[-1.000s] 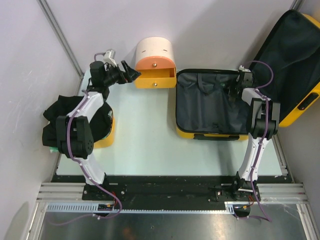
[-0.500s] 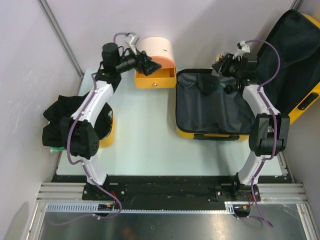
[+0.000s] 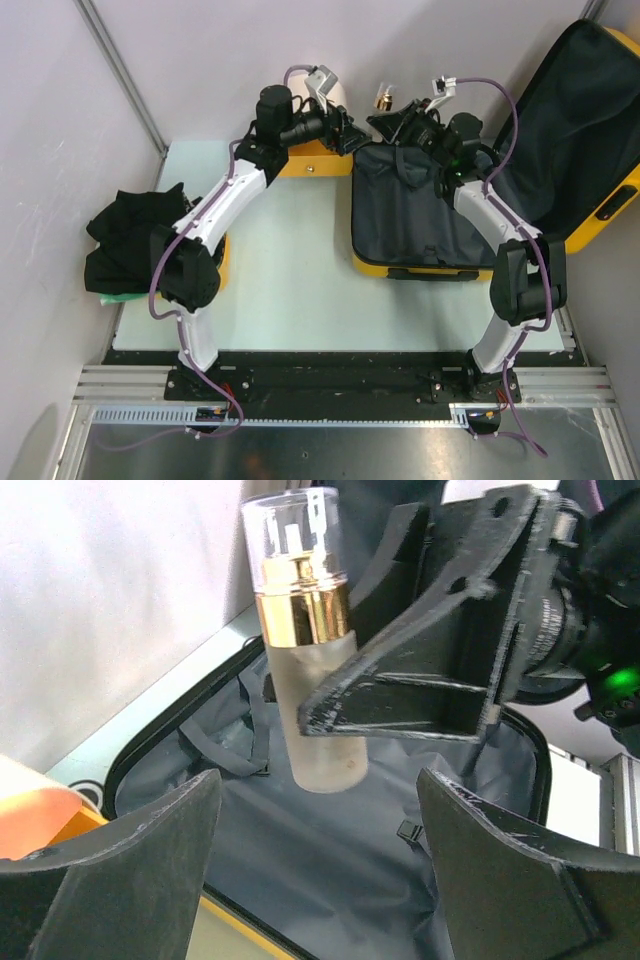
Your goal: Open, take out, and arrange the luggage
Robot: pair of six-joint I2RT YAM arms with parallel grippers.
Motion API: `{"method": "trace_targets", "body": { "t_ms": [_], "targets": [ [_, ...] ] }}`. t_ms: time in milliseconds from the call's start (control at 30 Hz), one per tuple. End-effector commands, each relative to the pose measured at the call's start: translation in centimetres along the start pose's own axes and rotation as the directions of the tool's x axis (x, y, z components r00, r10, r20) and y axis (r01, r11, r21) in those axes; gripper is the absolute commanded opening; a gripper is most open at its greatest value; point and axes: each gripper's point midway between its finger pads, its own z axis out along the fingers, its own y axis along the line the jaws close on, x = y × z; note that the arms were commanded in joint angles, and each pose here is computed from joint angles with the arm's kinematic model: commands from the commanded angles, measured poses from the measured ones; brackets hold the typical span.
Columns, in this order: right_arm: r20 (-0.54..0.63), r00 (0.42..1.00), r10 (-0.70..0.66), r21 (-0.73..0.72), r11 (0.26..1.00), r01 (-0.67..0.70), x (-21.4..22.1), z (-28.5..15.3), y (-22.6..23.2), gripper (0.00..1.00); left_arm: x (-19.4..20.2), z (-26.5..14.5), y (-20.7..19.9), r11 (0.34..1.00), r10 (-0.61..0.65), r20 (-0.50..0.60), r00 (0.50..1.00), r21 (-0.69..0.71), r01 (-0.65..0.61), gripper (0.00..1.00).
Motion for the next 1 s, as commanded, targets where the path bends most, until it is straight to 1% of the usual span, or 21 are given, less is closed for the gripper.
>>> {"method": "trace_targets", "body": {
  "t_ms": [0, 67, 100, 133, 200, 267, 633, 800, 867, 967],
  "targets": [
    [0.093, 0.993, -0.078, -0.148, 0.985, 0.091, -2.8, 0.0, 5.1, 0.0, -3.1, -0.6, 0.2, 1.0, 0.007, 0.081, 0.997, -0.005, -0.007, 0.83],
    [0.068, 0.991, -0.112, -0.168, 0.978, 0.122, -1.7, -0.2, 5.4, 0.0, -3.9, -1.4, -0.1, 1.0, -0.013, 0.13, 0.991, 0.022, 0.01, 0.82],
    [0.059, 0.991, -0.119, -0.167, 0.978, 0.128, -1.3, -0.3, 5.3, 0.0, -4.1, -1.7, -0.2, 0.998, -0.059, 0.136, 0.989, 0.037, 0.055, 0.8],
    [0.058, 0.99, -0.127, -0.175, 0.975, 0.135, -1.1, -0.4, 5.5, 0.0, -4.3, -1.8, -0.4, 0.996, -0.077, 0.143, 0.987, 0.051, 0.07, 0.78],
    [0.043, 0.988, -0.148, -0.194, 0.969, 0.154, -0.4, -0.7, 5.7, 0.0, -5.0, -2.3, -0.4, 0.992, -0.12, 0.161, 0.98, 0.066, 0.111, 0.77],
    [0.037, 0.983, -0.177, -0.214, 0.96, 0.181, 0.2, -0.9, 6.0, 0.0, -5.6, -2.6, -0.6, 0.99, -0.126, 0.184, 0.975, 0.082, 0.113, 0.77],
    [0.051, 0.971, -0.235, -0.256, 0.936, 0.24, 0.9, -0.5, 7.7, 0.0, -3.4, -1.3, 0.1, 0.978, -0.203, 0.153, 0.967, 0.073, 0.194, 0.77],
    [0.048, 0.966, -0.253, -0.274, 0.927, 0.257, 1.6, -0.2, 8.6, 0.0, -3.0, -0.6, -0.5, 0.965, -0.252, 0.136, 0.958, 0.112, 0.238, 0.75],
    [0.049, 0.967, -0.251, -0.274, 0.927, 0.255, 1.7, 0.0, 8.8, 0.0, -2.4, -0.3, -1.2, 0.96, -0.26, 0.116, 0.958, 0.133, 0.245, 0.73],
    [0.054, 0.968, -0.247, -0.27, 0.929, 0.252, 1.7, 0.1, 8.9, 0.0, -1.3, -0.1, -1.2, 0.957, -0.276, 0.1, 0.956, 0.126, 0.263, 0.73]
  ]
}}
